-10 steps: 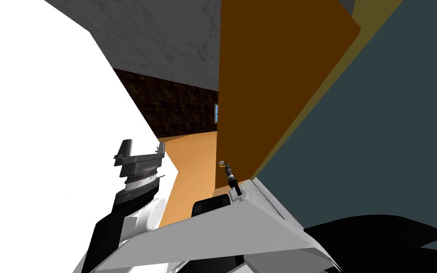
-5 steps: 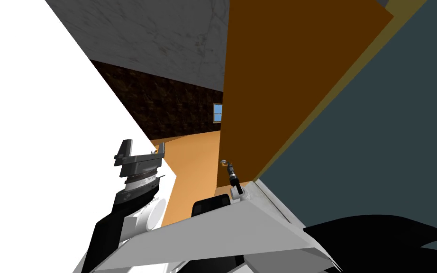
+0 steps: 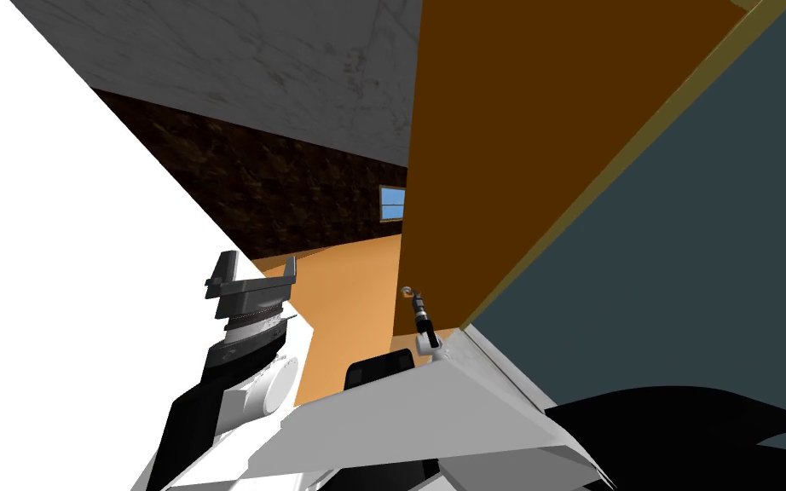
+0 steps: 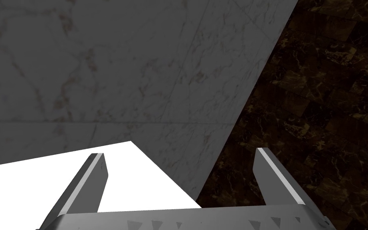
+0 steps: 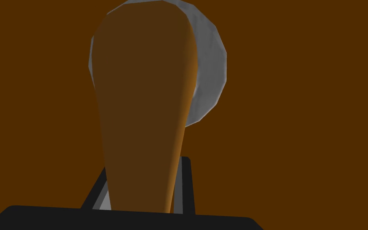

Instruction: Push the door open

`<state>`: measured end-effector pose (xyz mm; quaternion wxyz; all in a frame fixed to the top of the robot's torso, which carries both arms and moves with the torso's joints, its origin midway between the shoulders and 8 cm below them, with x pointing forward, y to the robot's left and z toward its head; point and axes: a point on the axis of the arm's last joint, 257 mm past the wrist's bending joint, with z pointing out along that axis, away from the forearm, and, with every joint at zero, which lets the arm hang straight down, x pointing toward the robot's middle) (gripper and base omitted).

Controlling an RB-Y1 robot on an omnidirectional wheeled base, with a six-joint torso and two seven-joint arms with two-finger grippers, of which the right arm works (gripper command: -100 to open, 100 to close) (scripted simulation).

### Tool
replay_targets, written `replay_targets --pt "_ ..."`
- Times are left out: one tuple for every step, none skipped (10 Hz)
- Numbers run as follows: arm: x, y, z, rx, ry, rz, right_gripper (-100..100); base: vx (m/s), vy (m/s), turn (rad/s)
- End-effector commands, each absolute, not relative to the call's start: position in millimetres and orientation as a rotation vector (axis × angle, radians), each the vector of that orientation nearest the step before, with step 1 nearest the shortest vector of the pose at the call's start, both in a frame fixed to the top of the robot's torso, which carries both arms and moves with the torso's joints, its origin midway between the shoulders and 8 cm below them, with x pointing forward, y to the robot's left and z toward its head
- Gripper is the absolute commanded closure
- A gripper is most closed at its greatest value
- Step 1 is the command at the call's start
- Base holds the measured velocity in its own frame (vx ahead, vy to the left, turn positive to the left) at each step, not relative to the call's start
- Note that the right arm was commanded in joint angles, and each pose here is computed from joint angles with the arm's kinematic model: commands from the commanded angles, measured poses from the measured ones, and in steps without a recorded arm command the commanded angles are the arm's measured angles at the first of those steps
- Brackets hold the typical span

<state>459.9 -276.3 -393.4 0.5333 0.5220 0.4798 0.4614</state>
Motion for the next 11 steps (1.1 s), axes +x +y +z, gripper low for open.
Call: replay_targets --pt "461.3 -281.1 -389.9 1.253 1.116 1.095 100 0.183 0.087 -0.065" --pt "461.2 -282.8 -390.3 1.262 1.106 1.091 100 0.206 0.064 -0.056" --pt "461.0 -284.0 -390.7 1.270 1.097 1.088 100 0.166 0.069 -0.051" --pt "460.8 -285.0 -391.2 1.280 1.088 1.085 100 0.155 0.053 -0.052" --pt "458.6 -290.4 -392.9 1.277 1.093 1.076 100 0.074 0.011 -0.027" --pt "457.8 -306.6 -390.5 1.272 1.080 1.052 100 0.114 0.025 -0.039" --pt "457.3 -312.5 -389.9 1.272 1.076 1.043 100 0.154 0.036 -0.028" --pt "456.6 -318.7 -389.3 1.271 1.071 1.033 100 0.180 0.043 -0.039" --pt "455.9 -325.5 -388.6 1.272 1.065 1.022 100 0.187 0.031 -0.045" --pt "454.5 -336.2 -387.5 1.273 1.054 1.005 100 0.190 0.021 -0.029" --pt "453.4 -343.6 -386.7 1.274 1.046 0.993 100 0.224 0.031 -0.049"
